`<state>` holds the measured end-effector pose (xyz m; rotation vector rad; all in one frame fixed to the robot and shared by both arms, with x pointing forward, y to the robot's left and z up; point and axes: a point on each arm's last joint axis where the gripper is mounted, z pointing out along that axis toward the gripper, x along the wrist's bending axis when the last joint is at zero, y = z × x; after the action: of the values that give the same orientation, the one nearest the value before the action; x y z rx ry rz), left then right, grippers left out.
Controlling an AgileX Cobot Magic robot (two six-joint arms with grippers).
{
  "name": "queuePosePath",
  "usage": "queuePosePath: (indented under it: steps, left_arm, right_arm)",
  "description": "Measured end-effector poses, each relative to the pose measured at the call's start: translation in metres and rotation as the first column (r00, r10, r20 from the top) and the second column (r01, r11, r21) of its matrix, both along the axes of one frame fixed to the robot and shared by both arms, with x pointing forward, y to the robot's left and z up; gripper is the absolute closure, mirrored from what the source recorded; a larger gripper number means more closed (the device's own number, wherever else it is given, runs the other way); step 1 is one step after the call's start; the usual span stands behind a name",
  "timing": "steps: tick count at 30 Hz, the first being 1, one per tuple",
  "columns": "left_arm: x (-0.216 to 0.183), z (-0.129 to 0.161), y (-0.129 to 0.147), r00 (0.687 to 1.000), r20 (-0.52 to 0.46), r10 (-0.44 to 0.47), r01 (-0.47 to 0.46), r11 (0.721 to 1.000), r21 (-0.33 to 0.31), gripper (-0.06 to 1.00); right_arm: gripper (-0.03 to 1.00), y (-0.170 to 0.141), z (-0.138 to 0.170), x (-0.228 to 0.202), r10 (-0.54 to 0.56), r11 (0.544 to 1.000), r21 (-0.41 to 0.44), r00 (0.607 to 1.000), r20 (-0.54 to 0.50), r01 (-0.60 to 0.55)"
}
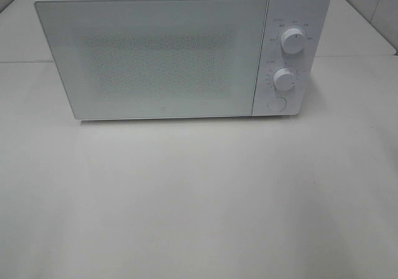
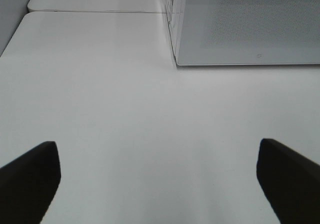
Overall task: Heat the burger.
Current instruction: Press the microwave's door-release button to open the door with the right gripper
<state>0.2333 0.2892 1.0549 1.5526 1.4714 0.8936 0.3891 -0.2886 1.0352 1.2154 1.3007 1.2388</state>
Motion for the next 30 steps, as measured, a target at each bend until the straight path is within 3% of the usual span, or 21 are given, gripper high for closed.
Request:
queuePosePath:
  steps: [10,20,26,30]
  left_arm:
    - [0.0,0.0,0.0,1.0,0.0,0.0,0.0,1.0,0.0,-0.05]
    - [0.0,0.0,0.0,1.0,0.0,0.0,0.0,1.0,0.0,-0.05]
    - [0.0,0.0,0.0,1.0,0.0,0.0,0.0,1.0,0.0,-0.05]
    - [0.0,0.0,0.0,1.0,0.0,0.0,0.0,1.0,0.0,-0.05]
  right_arm:
    - [0.95,0.003,-0.013,0.028,0.015,1.0,0.0,0.999,0.029,-0.015]
    - [0.95,0.003,-0.054,0.032,0.016,0.999,0.03,0.998,0.063,-0.018]
    - [0.95,0.003,-0.08,0.027,0.013,0.997,0.075,1.0,0.026,-0.015]
    - [0.95,0.006,-0.099,0.024,0.042,0.99,0.135,0.997,-0.07,-0.032]
